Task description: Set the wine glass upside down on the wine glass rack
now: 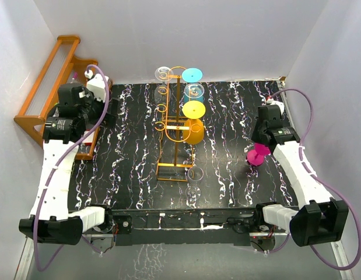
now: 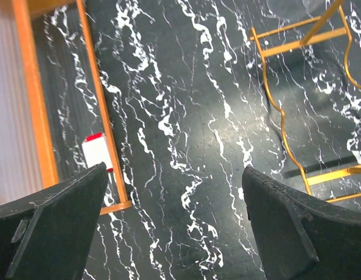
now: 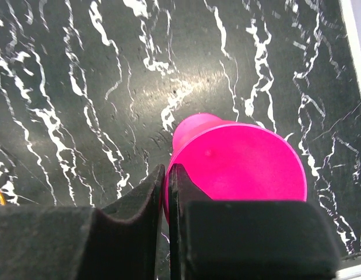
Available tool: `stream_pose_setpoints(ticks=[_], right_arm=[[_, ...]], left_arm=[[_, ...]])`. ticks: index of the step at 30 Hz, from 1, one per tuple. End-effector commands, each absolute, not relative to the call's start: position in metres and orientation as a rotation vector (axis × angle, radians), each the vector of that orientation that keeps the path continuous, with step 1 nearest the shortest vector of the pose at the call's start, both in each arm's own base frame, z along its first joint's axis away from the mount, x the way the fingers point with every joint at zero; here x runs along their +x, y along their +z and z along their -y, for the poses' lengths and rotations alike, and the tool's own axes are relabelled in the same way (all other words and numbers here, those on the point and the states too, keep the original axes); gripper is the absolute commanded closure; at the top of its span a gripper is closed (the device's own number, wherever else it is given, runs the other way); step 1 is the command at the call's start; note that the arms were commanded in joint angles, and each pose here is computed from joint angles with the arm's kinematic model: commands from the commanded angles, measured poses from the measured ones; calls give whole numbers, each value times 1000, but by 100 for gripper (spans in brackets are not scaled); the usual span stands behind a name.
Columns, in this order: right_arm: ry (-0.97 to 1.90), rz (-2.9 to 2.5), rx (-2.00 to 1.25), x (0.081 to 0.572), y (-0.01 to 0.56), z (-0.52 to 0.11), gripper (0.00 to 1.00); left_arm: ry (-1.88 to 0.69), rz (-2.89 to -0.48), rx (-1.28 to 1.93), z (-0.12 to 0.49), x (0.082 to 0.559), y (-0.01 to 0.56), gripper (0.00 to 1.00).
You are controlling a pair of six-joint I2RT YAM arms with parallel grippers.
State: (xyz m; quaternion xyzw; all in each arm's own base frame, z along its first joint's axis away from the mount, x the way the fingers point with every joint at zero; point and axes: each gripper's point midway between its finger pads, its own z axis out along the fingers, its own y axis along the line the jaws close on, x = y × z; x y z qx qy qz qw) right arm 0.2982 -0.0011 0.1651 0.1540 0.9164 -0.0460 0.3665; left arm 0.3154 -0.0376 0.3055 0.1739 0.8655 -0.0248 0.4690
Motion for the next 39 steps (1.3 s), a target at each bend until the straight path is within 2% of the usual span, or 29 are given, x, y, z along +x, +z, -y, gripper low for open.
stream_pose_setpoints(ticks=[1, 5, 10, 17, 21, 23, 27, 31, 36, 39], right_arm=[[-88, -2044, 369, 316, 275, 9, 92], [-46, -1807, 308, 318, 365, 9, 92], [36, -1724, 267, 336, 433, -12, 92], [307, -1424, 545, 353, 524, -17, 93], [574, -1163, 330, 339, 593, -57, 93], [621, -1042, 259, 330, 616, -64, 93], [653, -919, 375, 337, 644, -55, 93], [515, -750, 381, 319, 667, -70, 93], [190, -584, 291, 280, 659, -127, 93], [216, -558, 310, 282, 651, -141, 93]], left_arm=[[-9, -2032, 370, 29, 312, 358, 3], [-191, -1915, 282, 52, 299, 412, 3], [-556, -1889, 311, 102, 288, 452, 3], [-935, -1786, 283, 146, 301, 497, 3], [-1177, -1736, 255, 172, 304, 520, 3], [-1244, -1703, 258, 188, 309, 531, 3], [-1229, -1636, 319, 222, 324, 541, 3], [-1235, -1617, 314, 239, 340, 546, 3], [-1264, -1526, 298, 249, 344, 571, 3], [-1283, -1465, 258, 249, 349, 588, 3]])
